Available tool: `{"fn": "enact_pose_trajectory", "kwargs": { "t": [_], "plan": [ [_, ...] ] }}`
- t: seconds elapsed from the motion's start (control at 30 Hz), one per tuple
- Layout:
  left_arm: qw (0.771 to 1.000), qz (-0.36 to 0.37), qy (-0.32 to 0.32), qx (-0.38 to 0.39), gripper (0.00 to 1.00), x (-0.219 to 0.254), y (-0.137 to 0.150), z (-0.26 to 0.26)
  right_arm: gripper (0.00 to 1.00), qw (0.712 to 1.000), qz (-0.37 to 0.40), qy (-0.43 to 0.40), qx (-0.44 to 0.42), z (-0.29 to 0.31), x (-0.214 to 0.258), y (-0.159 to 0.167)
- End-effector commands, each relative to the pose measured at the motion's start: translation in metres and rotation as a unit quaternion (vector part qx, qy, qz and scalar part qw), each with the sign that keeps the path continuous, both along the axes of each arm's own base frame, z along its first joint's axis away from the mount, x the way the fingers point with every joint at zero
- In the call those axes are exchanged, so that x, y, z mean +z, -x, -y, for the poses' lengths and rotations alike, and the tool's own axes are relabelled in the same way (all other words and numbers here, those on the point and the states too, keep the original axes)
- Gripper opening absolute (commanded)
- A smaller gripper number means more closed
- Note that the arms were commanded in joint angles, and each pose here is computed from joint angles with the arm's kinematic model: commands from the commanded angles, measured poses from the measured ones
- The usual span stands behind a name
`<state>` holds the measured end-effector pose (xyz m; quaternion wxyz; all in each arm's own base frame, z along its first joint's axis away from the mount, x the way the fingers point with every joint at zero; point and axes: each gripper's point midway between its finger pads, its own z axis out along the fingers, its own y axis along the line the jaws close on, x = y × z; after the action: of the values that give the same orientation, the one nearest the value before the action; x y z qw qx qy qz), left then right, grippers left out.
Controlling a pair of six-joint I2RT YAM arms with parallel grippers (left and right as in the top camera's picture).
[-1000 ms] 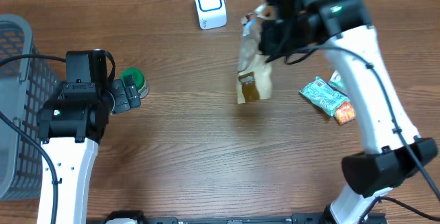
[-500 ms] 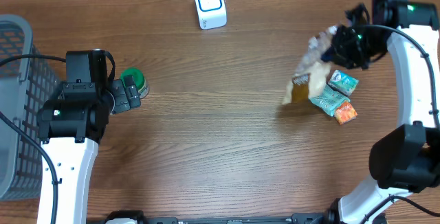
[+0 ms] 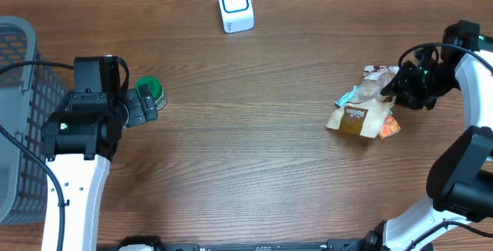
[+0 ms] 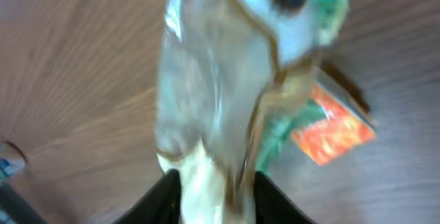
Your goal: Scan the item barcode
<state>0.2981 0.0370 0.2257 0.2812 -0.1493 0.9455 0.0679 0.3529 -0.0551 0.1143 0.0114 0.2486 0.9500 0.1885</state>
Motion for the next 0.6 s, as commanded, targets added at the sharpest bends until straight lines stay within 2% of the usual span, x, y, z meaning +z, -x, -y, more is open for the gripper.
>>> {"fn": "enact_pose_trajectory", "kwargs": {
  "t": [0.0, 0.17, 0.37, 0.47, 0.5, 0.57],
  "plan": [
    [1.000, -0.002, -0.002, -0.008, 1.00, 0.000, -0.001, 0.000, 0.37, 1.000, -0.014, 0.008, 0.002, 0.001, 0.004, 0.008],
    [1.000, -0.002, -0.002, -0.008, 1.00, 0.000, -0.001, 0.000, 0.37, 1.000, -0.004, 0.006, 0.005, -0.003, 0.047, 0.008],
    [1.000, -0.002, -0.002, -0.008, 0.99, 0.000, -0.001, 0.000, 0.39, 0.996, 0.075, 0.029, 0.028, -0.018, 0.121, 0.000],
    [1.000, -0.002, -0.002, -0.008, 1.00, 0.000, -0.001, 0.000, 0.45, 0.990, 0.124, 0.031, 0.061, -0.043, 0.148, -0.005],
    [1.000, -0.002, -0.002, -0.008, 1.00, 0.000, -0.001, 0.000, 0.52, 0.987, 0.139, 0.033, 0.077, -0.055, 0.153, -0.007],
    [1.000, -0.002, -0.002, -0.008, 1.00, 0.000, -0.001, 0.000, 0.58, 0.982, 0.154, 0.032, 0.106, -0.075, 0.157, -0.010]
  ]
}}
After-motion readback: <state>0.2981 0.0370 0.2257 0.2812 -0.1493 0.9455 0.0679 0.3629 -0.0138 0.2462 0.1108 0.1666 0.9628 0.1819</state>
